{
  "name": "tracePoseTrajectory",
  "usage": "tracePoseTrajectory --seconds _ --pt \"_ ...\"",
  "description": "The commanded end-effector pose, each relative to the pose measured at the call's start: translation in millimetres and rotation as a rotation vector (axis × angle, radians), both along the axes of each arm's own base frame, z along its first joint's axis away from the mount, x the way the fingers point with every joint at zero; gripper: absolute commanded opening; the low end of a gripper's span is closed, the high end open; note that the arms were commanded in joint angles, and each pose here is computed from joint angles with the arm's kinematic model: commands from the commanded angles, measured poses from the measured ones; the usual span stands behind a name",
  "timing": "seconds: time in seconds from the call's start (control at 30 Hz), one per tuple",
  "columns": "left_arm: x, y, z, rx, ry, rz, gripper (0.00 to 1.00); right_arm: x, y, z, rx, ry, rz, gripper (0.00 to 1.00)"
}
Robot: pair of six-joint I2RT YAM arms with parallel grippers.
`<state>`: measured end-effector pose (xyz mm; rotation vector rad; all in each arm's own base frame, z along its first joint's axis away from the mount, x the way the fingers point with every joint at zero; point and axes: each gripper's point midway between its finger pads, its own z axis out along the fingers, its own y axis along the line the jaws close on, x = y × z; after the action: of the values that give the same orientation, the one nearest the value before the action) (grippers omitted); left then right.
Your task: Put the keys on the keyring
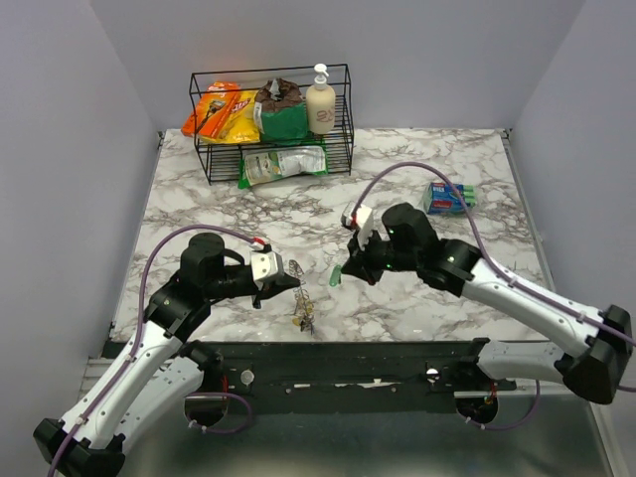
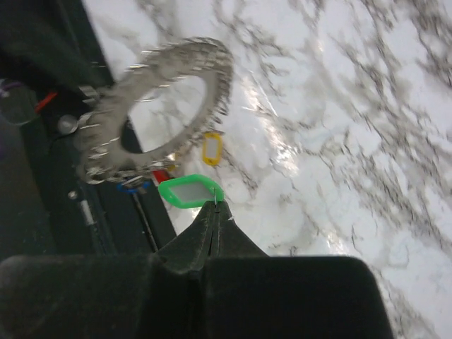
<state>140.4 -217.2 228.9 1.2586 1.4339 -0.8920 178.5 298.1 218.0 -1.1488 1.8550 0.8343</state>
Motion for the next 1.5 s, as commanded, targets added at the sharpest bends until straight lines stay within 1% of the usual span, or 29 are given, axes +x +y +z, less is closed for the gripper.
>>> tracePoseTrajectory --seconds 0.0,0.07,0.1,0.17,0.23,0.33,0.47,0.57,0.6,0.77,0.9,0.97,1.23,1.47 --pt "0 -2 22 -0.038 -0.068 -0.016 0.0 41 -26 -47 -0.21 0.16 -0.335 0.01" --pt "-2 -2 21 -0.039 -0.065 -0.019 0.0 30 -14 -46 -0.186 0.19 -0.225 0.01" --pt "-1 -2 21 -0.039 -0.07 -0.015 0.0 19 -3 -39 -0.14 0.2 -0.138 0.01" --pt "-1 -1 20 -0.038 -0.067 -0.013 0.0 39 -14 -43 -0.146 0.189 -0.292 0.01" --pt "-2 -2 20 -0.039 -0.061 -0.015 0.0 49 -25 -53 -0.193 0.22 -0.375 0.01" --pt "-2 -2 20 -0.045 -0.06 -0.015 0.0 54 -28 -51 -0.206 0.243 -0.424 0.01" --pt "-2 -3 19 -0.046 -0.058 -0.017 0.0 52 -22 -57 -0.211 0.284 -0.415 0.01" --pt "-2 -3 19 -0.046 -0.058 -0.017 0.0 43 -14 -52 -0.186 0.286 -0.319 0.01" --pt "-2 -2 18 -0.044 -0.056 -0.016 0.0 40 -10 -49 -0.172 0.279 -0.274 0.01" --pt "-1 -3 20 -0.045 -0.066 -0.022 0.0 30 -3 -36 -0.139 0.235 -0.158 0.01" --pt "1 -4 18 -0.038 -0.069 -0.026 0.0 15 2 -25 -0.111 0.198 -0.005 0.01" --pt "1 -5 18 -0.034 -0.074 -0.033 0.0 10 3 -23 -0.108 0.192 0.032 0.01" --pt "4 -5 12 0.002 -0.075 -0.046 0.0 -29 22 -3 -0.092 0.155 0.282 0.01" --pt "6 -4 11 0.017 -0.088 -0.046 0.0 -61 33 8 -0.08 0.195 0.435 0.01"
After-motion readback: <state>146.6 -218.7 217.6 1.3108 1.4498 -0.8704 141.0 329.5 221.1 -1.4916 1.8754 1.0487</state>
